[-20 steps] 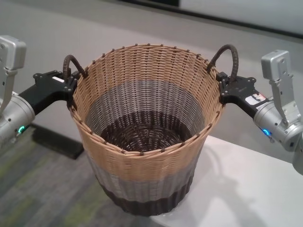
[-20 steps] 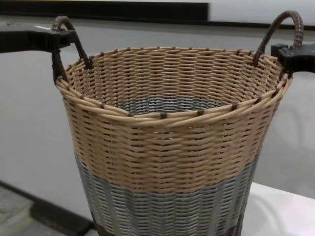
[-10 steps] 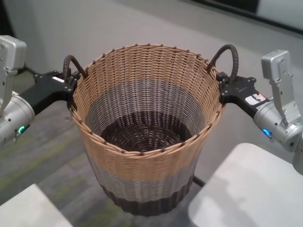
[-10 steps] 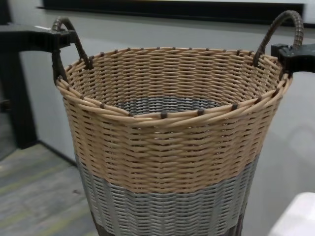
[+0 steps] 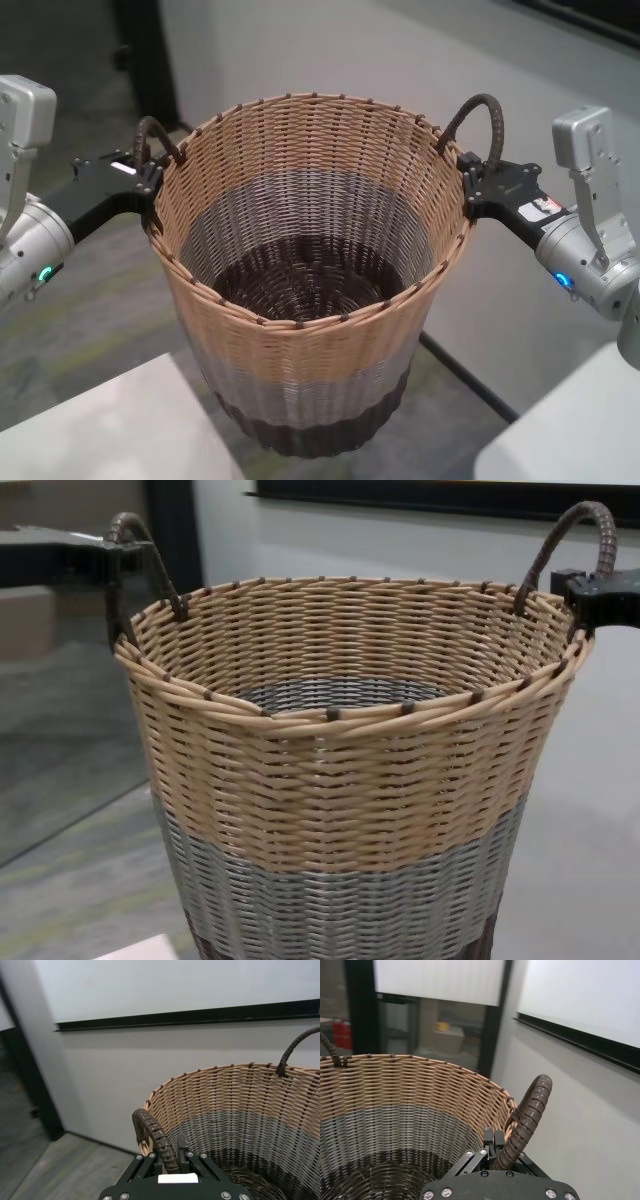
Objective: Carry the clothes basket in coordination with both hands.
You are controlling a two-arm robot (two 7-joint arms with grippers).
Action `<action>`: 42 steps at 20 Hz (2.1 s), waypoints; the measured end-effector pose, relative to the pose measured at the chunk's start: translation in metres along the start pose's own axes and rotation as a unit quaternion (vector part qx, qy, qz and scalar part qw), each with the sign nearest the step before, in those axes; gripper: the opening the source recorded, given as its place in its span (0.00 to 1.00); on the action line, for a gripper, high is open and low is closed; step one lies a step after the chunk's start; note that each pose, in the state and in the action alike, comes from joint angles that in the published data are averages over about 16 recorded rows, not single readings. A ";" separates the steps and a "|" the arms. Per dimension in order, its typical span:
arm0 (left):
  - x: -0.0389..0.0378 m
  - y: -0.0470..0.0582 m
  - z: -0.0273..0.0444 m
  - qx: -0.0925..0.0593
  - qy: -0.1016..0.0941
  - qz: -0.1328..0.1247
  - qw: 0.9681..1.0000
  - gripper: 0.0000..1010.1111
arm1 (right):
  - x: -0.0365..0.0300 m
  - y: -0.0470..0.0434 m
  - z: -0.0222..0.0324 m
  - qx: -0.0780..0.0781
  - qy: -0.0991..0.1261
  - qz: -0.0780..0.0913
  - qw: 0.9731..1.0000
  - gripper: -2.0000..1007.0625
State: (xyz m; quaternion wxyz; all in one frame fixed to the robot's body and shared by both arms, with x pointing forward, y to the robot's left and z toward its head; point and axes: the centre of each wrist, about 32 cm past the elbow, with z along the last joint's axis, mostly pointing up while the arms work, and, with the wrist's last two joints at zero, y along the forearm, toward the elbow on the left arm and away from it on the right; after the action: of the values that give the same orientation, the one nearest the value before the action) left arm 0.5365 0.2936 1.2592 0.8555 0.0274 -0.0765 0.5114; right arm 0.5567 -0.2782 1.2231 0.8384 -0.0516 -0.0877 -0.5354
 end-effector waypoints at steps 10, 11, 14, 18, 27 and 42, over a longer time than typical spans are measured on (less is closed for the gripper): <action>0.0000 0.000 0.0000 0.000 0.000 0.000 1.000 0.20 | 0.0000 0.0000 0.0000 0.000 0.000 0.000 1.000 0.02; 0.0000 0.000 0.0000 0.000 0.000 0.000 1.000 0.20 | 0.0000 0.0000 0.0000 0.000 0.000 0.000 1.000 0.02; 0.0000 0.000 0.0000 0.000 0.000 0.000 1.000 0.20 | 0.0000 0.0000 0.0000 0.000 0.000 0.000 1.000 0.02; 0.0000 0.000 0.0000 0.000 0.000 0.000 1.000 0.20 | 0.0000 0.0000 0.0000 0.000 0.000 0.000 1.000 0.02; 0.0001 0.000 -0.0003 0.000 -0.001 0.000 1.000 0.20 | 0.0000 0.0000 0.0000 0.000 0.000 0.000 1.000 0.02; 0.0108 -0.002 -0.0268 0.011 -0.017 0.011 1.000 0.20 | -0.0088 0.0040 -0.0126 -0.018 -0.010 0.016 1.000 0.02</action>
State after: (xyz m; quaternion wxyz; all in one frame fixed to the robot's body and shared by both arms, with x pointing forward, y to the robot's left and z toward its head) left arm 0.5464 0.3052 1.2345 0.8479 0.0446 -0.0861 0.5212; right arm 0.5579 -0.2709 1.2090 0.8449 -0.0736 -0.0856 -0.5228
